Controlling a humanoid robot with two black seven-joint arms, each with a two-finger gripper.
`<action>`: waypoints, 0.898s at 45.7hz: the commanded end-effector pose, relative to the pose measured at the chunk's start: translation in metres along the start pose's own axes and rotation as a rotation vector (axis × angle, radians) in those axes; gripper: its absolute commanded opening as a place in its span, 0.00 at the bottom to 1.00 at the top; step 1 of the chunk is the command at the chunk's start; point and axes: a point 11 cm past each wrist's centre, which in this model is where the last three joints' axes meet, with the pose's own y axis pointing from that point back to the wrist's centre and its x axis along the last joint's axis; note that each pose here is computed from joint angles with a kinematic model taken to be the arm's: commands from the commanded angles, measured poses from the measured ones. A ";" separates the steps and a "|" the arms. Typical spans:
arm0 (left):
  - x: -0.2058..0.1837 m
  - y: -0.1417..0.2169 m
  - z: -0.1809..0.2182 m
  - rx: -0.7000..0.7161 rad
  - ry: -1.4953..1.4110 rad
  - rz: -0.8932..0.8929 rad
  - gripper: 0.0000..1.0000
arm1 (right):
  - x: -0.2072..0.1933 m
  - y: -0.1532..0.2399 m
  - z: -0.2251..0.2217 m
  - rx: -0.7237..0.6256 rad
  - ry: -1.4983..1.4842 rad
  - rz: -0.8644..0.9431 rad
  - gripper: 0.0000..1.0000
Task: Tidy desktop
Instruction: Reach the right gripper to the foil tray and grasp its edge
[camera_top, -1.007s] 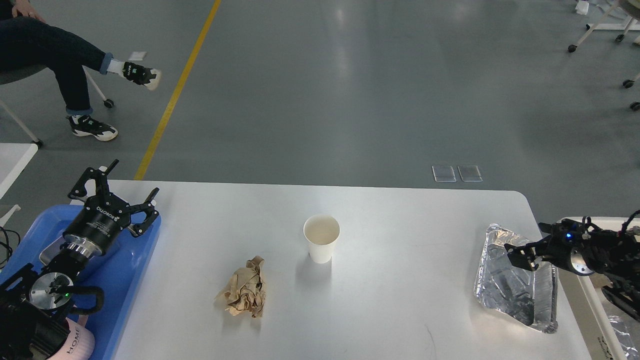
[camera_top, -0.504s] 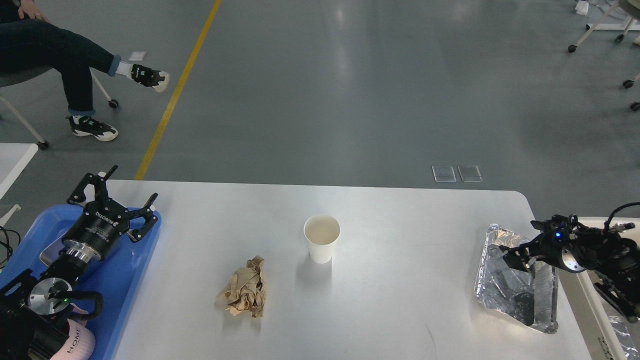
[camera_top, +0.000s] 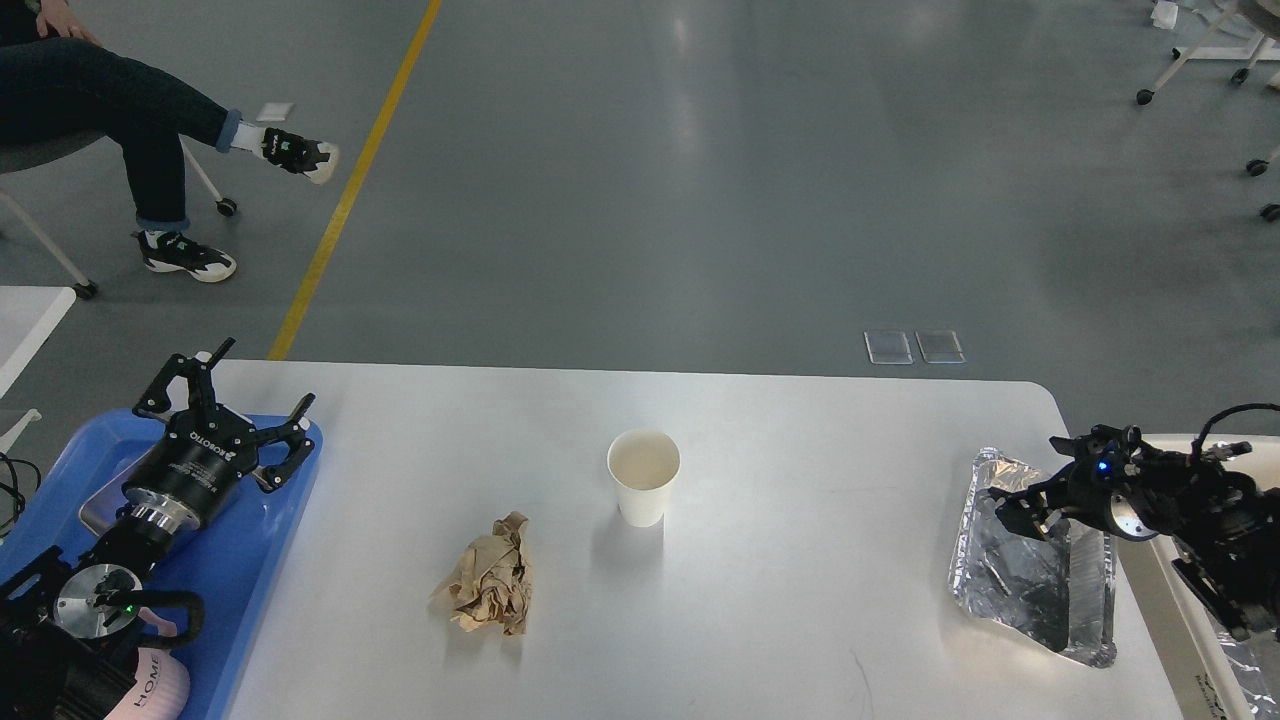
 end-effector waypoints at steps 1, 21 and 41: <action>0.000 0.000 0.000 0.000 0.000 0.000 0.97 | 0.001 -0.002 -0.005 0.009 -0.001 0.002 1.00; -0.001 0.000 0.000 0.001 0.002 -0.010 0.97 | -0.002 -0.008 -0.015 0.022 -0.002 -0.004 1.00; 0.000 0.002 -0.001 -0.007 0.005 -0.007 0.97 | -0.009 -0.001 0.006 -0.047 0.018 -0.027 1.00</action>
